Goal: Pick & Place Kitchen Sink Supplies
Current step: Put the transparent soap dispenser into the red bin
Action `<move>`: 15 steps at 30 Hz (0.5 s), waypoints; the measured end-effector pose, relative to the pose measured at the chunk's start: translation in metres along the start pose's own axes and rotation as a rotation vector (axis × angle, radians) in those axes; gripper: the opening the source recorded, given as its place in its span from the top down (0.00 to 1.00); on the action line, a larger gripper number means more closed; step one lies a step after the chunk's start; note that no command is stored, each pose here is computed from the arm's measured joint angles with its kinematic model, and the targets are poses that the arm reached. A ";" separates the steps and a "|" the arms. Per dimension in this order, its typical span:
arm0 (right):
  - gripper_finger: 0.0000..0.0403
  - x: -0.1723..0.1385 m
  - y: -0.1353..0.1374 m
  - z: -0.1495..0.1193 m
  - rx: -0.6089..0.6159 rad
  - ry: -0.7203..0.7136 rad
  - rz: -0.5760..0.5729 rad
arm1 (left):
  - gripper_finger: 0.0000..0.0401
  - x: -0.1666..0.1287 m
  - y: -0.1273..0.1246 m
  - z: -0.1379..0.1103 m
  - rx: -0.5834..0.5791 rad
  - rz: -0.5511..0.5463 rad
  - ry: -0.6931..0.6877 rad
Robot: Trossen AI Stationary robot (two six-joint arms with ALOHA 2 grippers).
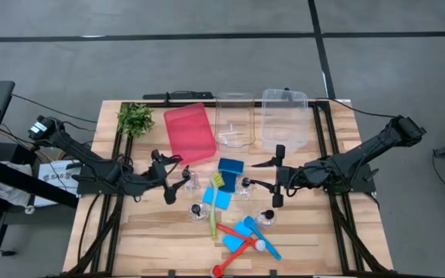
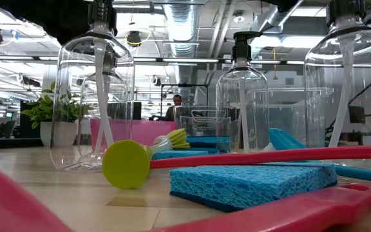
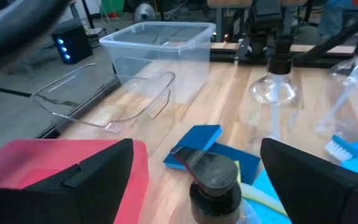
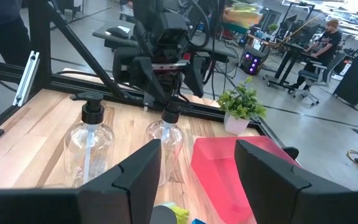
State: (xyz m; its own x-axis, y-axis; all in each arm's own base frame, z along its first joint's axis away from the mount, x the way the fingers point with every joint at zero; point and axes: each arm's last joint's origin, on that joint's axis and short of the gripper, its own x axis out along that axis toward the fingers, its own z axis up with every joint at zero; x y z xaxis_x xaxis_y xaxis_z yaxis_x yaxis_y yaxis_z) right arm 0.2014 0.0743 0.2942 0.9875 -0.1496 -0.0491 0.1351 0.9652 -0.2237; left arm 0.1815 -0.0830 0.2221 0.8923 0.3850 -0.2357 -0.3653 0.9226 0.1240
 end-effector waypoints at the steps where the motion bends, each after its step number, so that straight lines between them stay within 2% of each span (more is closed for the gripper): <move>1: 0.50 0.000 0.000 0.000 0.000 0.000 0.000 | 0.10 0.000 0.000 -0.001 0.002 0.006 0.001; 15: 0.49 0.000 0.000 0.000 0.000 0.000 0.000 | 0.04 0.004 -0.004 -0.005 -0.003 0.001 0.021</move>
State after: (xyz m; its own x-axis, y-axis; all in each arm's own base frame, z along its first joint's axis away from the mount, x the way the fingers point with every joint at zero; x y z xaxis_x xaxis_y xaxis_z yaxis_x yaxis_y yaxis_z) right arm 0.2014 0.0743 0.2942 0.9876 -0.1492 -0.0491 0.1347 0.9654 -0.2234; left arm 0.1849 -0.0853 0.2159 0.8863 0.3860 -0.2559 -0.3666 0.9224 0.1216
